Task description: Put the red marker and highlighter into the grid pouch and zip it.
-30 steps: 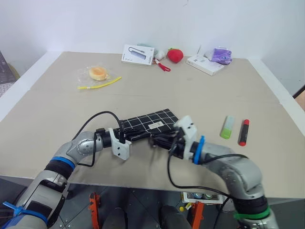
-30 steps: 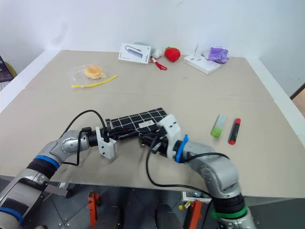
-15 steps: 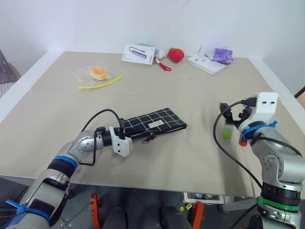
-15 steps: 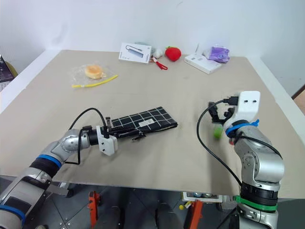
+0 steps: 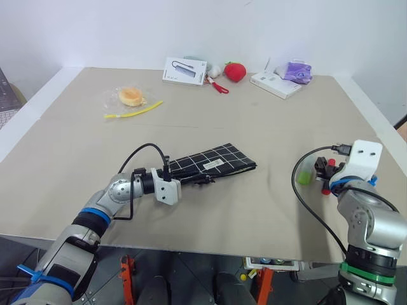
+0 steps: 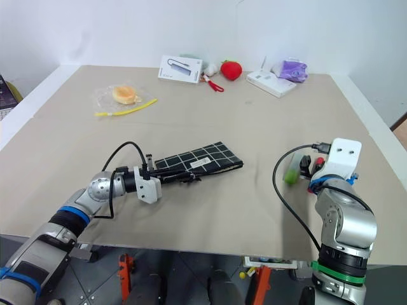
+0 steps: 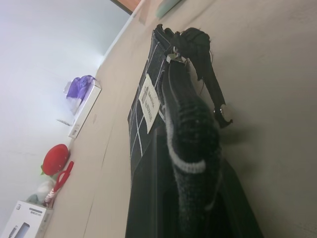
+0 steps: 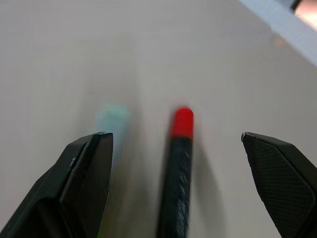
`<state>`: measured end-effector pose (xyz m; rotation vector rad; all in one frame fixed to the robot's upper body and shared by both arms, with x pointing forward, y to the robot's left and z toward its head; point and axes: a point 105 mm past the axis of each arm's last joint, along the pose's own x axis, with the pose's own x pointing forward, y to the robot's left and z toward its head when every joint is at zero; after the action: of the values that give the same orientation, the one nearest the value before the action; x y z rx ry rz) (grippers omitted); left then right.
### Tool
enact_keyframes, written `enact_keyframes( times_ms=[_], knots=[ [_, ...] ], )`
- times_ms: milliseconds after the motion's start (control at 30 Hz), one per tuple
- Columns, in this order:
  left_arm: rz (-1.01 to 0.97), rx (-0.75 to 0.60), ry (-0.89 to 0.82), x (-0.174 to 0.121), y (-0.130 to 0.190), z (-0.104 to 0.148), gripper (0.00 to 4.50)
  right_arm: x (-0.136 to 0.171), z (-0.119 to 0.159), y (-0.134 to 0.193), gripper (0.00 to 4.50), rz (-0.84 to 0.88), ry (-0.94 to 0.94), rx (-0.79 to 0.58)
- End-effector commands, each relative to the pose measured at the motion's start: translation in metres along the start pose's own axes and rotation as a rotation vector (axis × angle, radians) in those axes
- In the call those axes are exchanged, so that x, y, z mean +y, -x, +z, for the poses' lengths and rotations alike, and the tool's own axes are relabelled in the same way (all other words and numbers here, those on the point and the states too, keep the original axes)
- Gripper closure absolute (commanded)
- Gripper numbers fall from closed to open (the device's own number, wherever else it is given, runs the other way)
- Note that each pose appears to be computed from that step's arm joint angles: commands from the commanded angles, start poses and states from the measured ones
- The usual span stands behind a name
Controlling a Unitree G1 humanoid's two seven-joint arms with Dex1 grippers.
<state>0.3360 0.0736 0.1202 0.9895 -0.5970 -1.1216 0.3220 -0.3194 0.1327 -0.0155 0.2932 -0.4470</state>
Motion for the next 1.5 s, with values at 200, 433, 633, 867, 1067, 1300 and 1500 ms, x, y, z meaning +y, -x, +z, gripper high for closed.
enact_keyframes(
  times_ms=[200, 433, 633, 867, 1067, 1300, 1500],
  knots=[
    [0.062, -0.03, 0.015, 0.013, -0.001, 0.006, 4.5, -0.017, -0.018, -0.002, 0.27, -0.061, -0.01, 0.091],
    [0.087, -0.039, 0.021, 0.02, -0.002, 0.009, 4.5, -0.023, -0.03, -0.005, 3.26, -0.068, -0.033, 0.158],
    [0.114, -0.049, 0.046, 0.026, -0.003, 0.01, 4.5, -0.022, 0.01, -0.009, 3.94, -0.021, -0.121, -0.015],
    [0.101, -0.067, 0.095, 0.029, -0.007, 0.013, 4.5, 0.086, 0.091, 0.082, 3.94, 0.985, 0.459, -0.464],
    [0.097, -0.09, 0.121, 0.038, -0.01, 0.018, 4.5, 0.091, 0.061, 0.099, 3.94, 1.216, 0.88, -0.287],
    [0.103, -0.105, 0.125, 0.043, -0.011, 0.024, 4.5, 0.089, 0.049, 0.083, 3.94, 1.208, 1.053, -0.236],
    [0.1, -0.108, 0.121, 0.042, -0.011, 0.026, 4.5, 0.092, 0.048, 0.073, 3.94, 1.185, 1.076, -0.242]
  ],
)
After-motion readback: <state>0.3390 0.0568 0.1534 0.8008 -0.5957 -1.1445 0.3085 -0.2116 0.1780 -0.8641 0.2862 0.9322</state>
